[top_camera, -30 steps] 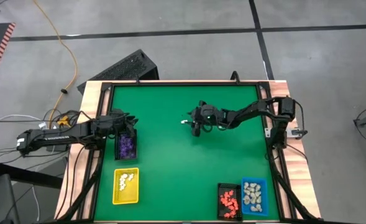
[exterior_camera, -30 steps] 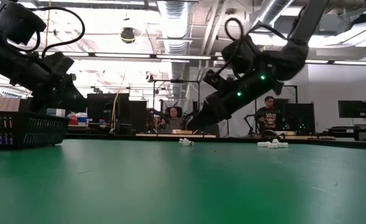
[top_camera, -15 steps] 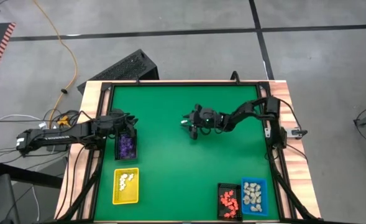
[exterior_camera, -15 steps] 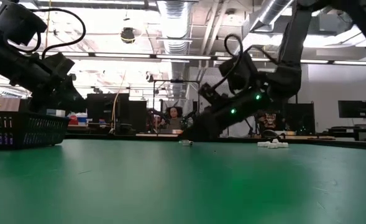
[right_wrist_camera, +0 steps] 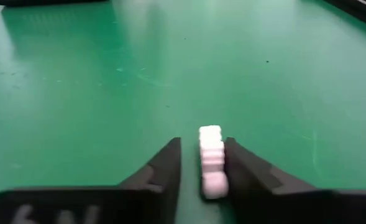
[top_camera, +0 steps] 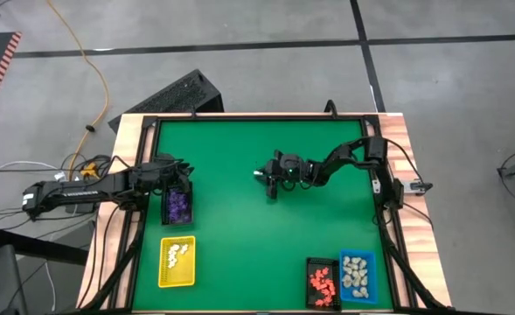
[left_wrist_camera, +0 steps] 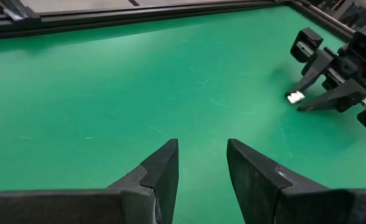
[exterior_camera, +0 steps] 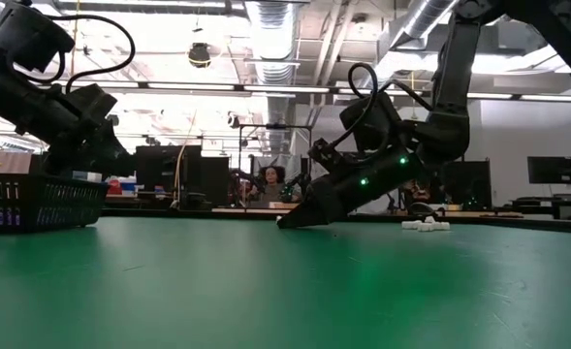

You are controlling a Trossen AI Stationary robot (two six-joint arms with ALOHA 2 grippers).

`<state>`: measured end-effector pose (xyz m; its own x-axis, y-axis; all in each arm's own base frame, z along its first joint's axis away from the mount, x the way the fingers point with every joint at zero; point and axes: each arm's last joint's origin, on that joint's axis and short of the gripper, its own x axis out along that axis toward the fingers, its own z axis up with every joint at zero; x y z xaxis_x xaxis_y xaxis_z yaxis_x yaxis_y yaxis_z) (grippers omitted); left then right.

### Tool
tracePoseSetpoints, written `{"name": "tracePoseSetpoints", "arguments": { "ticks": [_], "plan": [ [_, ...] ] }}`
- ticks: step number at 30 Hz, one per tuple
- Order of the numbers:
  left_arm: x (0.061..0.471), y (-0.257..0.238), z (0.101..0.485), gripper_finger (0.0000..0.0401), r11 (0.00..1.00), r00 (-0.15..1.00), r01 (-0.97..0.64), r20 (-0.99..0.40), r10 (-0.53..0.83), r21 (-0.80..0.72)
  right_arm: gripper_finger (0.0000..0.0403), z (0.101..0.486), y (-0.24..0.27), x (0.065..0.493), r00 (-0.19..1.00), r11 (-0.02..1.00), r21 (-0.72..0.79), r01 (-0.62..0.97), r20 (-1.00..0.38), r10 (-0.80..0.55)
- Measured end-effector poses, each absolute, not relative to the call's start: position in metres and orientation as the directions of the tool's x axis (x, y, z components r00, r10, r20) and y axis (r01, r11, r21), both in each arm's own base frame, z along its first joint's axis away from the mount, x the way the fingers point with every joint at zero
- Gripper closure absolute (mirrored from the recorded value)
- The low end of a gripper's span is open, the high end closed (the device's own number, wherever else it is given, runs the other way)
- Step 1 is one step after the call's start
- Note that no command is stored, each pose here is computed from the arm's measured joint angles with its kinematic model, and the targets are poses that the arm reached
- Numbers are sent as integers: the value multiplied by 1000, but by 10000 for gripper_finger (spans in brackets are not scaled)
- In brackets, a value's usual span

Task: Sort Halloween decoration
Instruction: Put the white skeleton toy into the yellow basket

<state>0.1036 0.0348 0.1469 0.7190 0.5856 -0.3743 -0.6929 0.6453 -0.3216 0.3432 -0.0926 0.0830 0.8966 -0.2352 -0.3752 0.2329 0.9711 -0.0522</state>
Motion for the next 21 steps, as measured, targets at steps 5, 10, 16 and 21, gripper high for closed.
{"name": "tracePoseSetpoints", "arguments": {
  "ticks": [5, 10, 16, 21],
  "plan": [
    [104, 35, 147, 275, 645, 719, -693, -374, 586, -321, 354, 83, -93, 343, 895, 971, -52, 235, -379, -237],
    [104, 35, 147, 275, 645, 719, -693, -374, 586, -321, 371, 84, -93, 343, 900, 969, -41, 244, -361, -242],
    [104, 35, 147, 275, 644, 717, -695, -374, 588, -321, 371, 92, -96, 349, 913, 953, 10, 303, -289, -287],
    [104, 35, 147, 275, 643, 717, -695, -374, 589, -321, 371, 109, -94, 366, 935, 957, 21, 289, -219, -278]
  ]
}}
